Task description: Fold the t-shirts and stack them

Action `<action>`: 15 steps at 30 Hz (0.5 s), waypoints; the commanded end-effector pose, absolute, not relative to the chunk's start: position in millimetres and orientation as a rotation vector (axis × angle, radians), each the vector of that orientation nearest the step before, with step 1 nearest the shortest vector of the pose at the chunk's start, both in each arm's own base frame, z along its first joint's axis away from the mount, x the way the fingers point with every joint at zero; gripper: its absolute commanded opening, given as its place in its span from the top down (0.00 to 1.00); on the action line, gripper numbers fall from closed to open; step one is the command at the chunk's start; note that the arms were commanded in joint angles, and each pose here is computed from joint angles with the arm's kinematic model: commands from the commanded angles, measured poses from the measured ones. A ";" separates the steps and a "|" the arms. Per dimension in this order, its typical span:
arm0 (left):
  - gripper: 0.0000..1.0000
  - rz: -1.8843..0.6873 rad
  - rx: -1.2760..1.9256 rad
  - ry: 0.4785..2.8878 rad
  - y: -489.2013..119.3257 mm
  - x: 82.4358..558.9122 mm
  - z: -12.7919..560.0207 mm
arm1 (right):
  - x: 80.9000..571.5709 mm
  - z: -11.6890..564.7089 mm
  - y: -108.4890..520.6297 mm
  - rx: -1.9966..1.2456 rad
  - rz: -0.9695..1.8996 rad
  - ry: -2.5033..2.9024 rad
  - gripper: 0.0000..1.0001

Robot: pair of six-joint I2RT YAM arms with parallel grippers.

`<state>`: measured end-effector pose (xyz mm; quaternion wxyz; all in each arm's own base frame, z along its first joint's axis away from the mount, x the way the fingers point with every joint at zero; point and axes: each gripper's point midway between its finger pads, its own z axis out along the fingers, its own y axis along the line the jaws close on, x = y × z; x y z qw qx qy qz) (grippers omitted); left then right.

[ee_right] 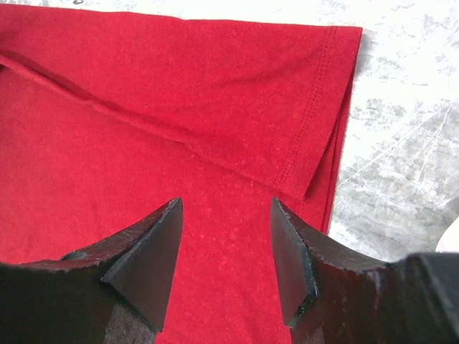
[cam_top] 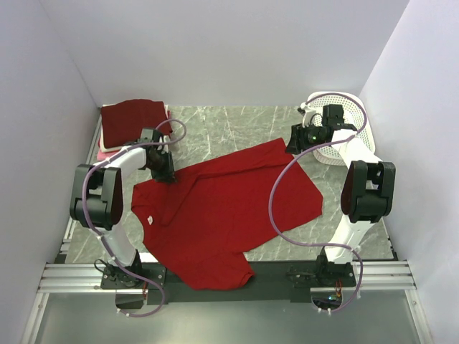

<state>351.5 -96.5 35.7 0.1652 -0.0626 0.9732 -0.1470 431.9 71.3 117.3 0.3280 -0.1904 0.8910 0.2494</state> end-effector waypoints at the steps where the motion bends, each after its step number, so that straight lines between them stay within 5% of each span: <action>1: 0.72 -0.444 -0.142 2.782 -100.8 352.5 32.9 | 432.3 134.2 73.8 -0.516 0.661 2.289 0.41; 4: 0.99 -0.488 -0.139 2.778 -105.8 350.0 35.6 | 432.3 135.9 73.7 -0.518 0.664 2.285 0.41; 15: 0.99 -0.809 -0.044 2.666 -150.4 294.9 79.4 | 431.2 142.8 70.0 -0.508 0.669 2.271 0.41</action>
